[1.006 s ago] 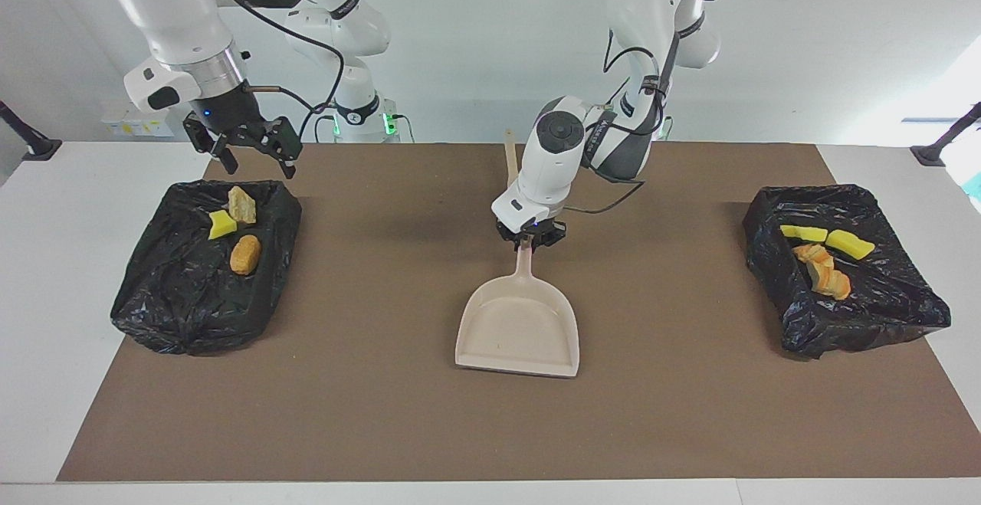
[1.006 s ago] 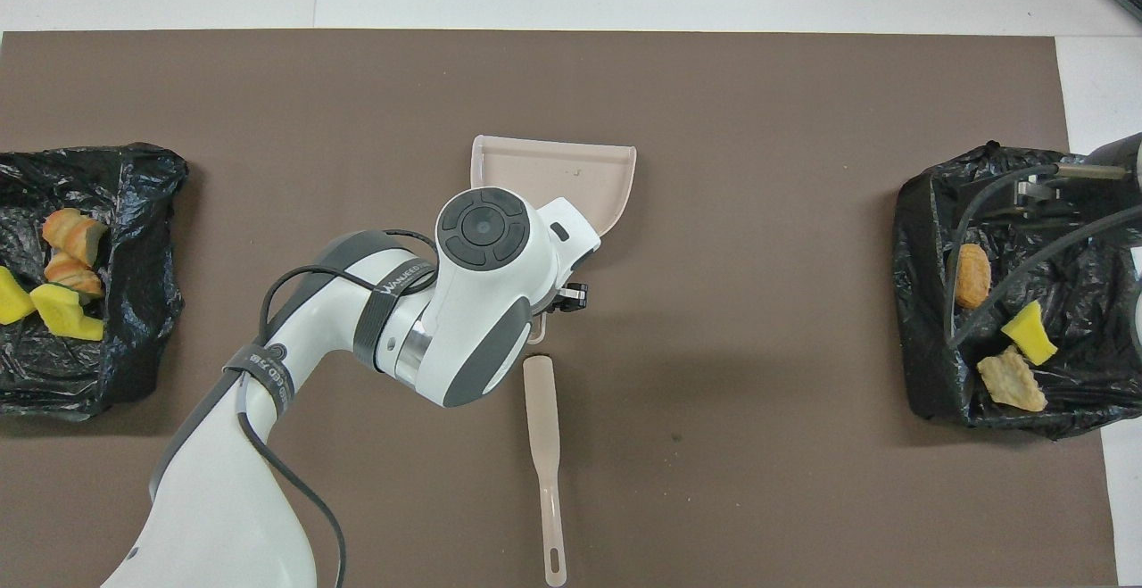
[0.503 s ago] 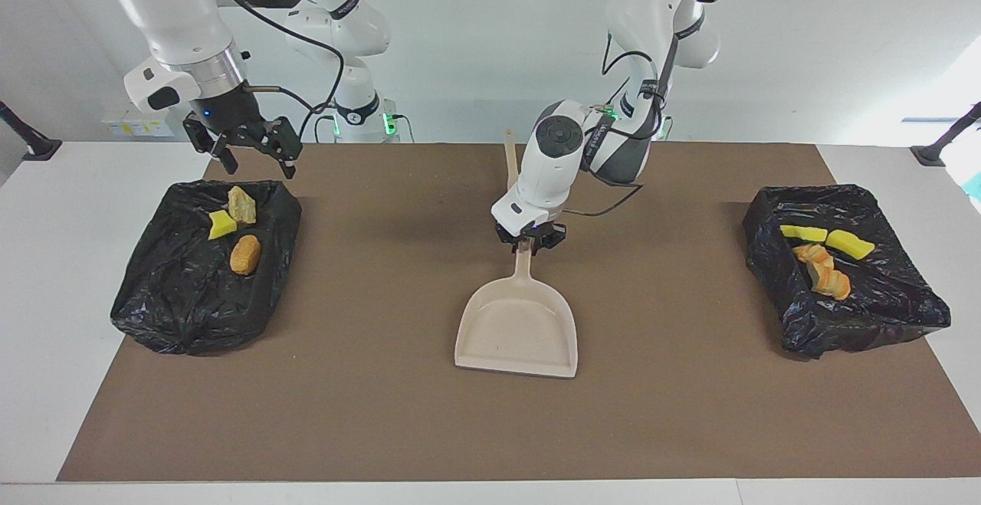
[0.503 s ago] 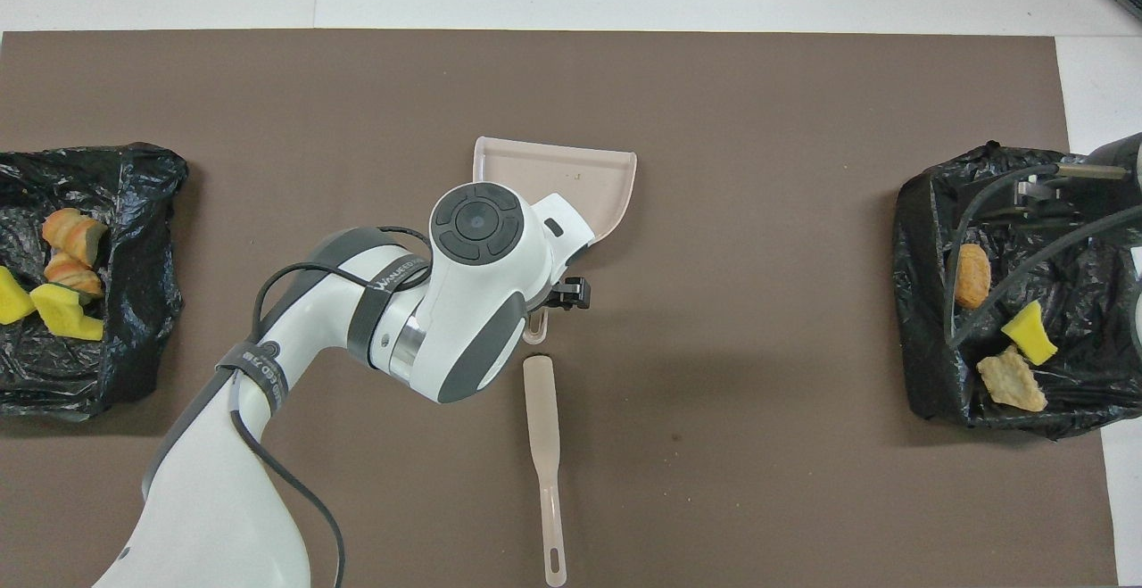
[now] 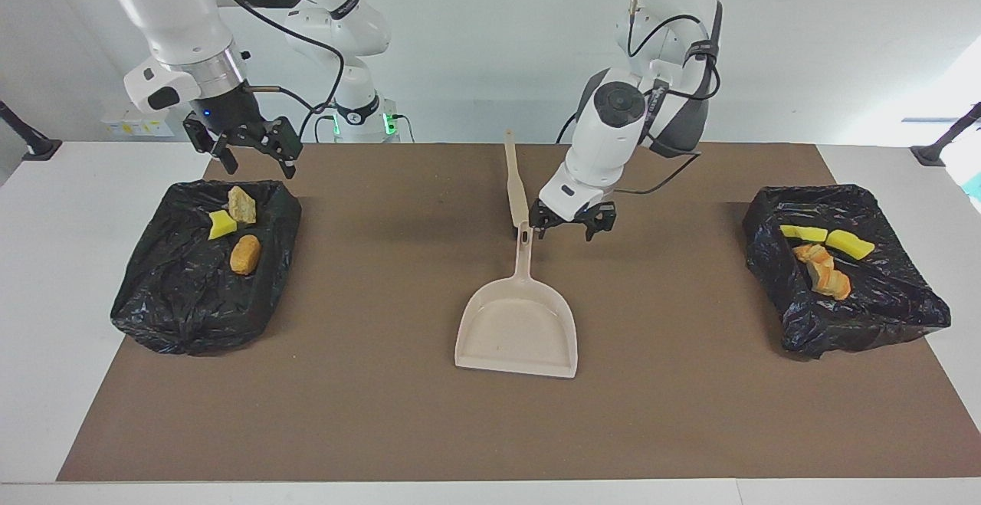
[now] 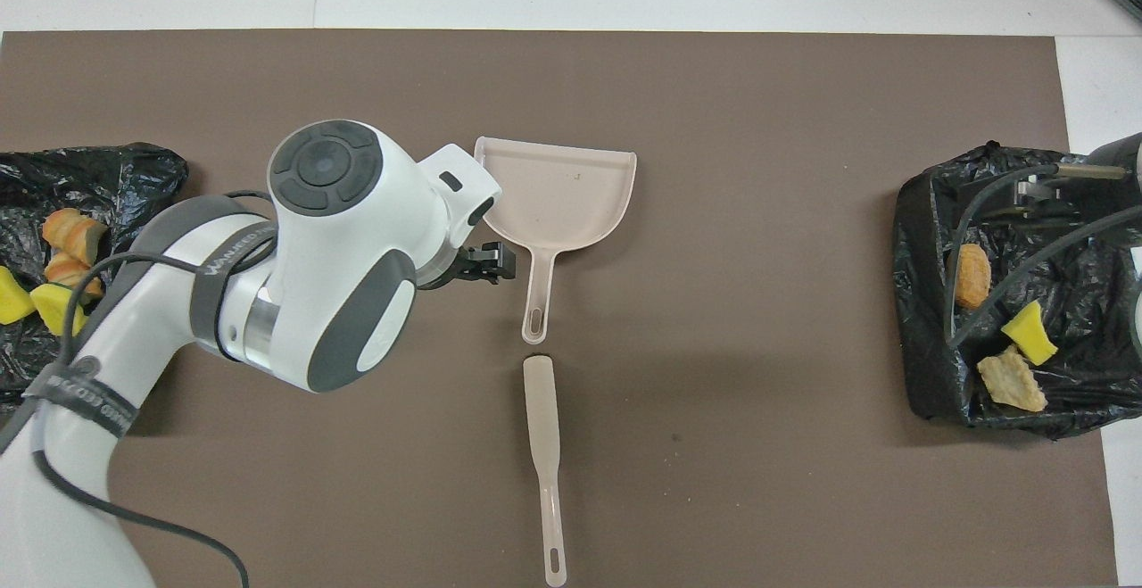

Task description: Sweep and dump trash in bin

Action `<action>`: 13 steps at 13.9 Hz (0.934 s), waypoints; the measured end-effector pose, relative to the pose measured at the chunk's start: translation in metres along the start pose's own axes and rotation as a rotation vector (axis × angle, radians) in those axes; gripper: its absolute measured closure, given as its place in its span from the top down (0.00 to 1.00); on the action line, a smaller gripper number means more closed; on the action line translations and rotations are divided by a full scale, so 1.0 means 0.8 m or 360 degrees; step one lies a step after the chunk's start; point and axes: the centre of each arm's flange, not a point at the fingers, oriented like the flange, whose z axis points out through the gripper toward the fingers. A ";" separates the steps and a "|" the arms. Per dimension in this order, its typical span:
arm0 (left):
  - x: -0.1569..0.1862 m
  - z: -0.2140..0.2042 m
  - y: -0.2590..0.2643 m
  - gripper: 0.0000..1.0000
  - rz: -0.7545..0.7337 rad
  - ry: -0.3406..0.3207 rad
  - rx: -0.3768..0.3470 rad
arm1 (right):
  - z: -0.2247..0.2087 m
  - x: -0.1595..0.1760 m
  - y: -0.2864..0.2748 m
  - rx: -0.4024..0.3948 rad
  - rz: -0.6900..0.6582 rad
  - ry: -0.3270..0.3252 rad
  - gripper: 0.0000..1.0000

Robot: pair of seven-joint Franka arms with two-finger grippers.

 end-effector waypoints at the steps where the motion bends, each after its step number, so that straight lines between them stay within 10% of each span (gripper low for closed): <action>1: 0.001 -0.011 -0.018 1.00 0.0031 -0.0012 0.0004 | 0.000 0.000 0.000 0.0000 0.0000 0.0000 1.00; 13: -0.017 -0.141 -0.267 1.00 0.0184 -0.0027 -0.0019 | 0.000 0.000 0.000 0.0000 0.0000 0.0000 1.00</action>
